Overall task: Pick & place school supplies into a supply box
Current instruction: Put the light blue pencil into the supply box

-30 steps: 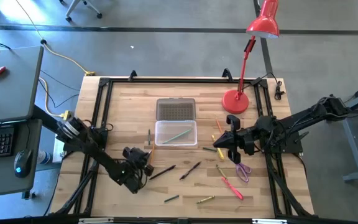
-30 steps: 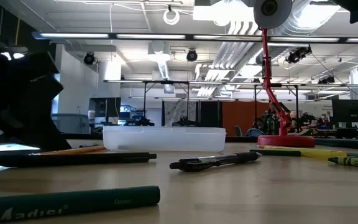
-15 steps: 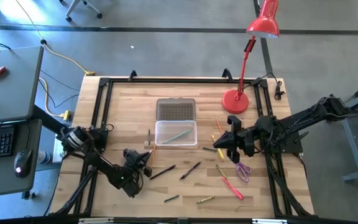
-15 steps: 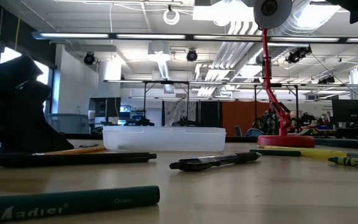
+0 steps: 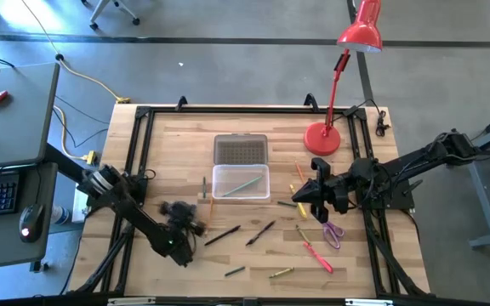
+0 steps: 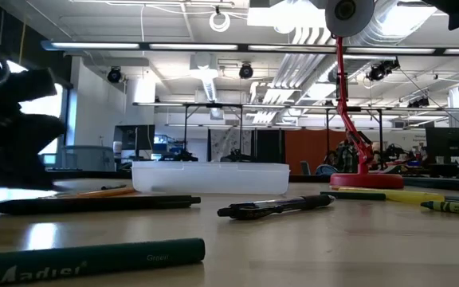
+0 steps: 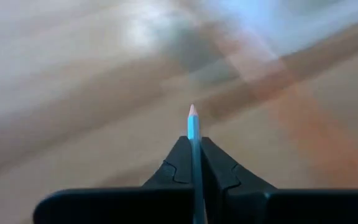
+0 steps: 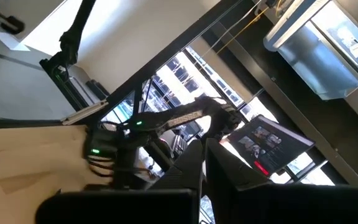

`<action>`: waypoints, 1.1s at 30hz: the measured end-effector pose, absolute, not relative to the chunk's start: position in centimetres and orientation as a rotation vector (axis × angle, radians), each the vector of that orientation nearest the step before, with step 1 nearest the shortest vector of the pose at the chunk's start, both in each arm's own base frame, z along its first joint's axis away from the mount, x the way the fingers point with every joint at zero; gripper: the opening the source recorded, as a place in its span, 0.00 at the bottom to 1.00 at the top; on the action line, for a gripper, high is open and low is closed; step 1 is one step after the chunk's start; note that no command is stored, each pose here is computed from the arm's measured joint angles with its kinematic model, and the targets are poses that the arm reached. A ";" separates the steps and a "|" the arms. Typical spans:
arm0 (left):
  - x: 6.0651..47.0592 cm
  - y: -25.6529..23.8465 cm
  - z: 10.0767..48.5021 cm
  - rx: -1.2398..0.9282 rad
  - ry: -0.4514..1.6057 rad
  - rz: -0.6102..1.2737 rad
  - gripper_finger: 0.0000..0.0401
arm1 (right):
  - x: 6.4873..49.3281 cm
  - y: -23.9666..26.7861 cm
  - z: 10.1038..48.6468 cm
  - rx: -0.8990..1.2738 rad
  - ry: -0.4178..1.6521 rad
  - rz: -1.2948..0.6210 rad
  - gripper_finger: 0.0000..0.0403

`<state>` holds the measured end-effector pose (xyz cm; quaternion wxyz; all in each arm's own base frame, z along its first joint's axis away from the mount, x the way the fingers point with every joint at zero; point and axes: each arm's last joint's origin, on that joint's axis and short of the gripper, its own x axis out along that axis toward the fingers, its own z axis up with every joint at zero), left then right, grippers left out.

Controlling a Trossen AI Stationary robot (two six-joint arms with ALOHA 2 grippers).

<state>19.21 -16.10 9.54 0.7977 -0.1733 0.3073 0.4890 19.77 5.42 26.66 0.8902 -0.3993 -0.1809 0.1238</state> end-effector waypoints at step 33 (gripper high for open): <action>34.5 1.4 17.9 -0.067 0.801 0.533 0.09 | 19.6 5.7 26.8 -0.815 -0.429 0.352 0.00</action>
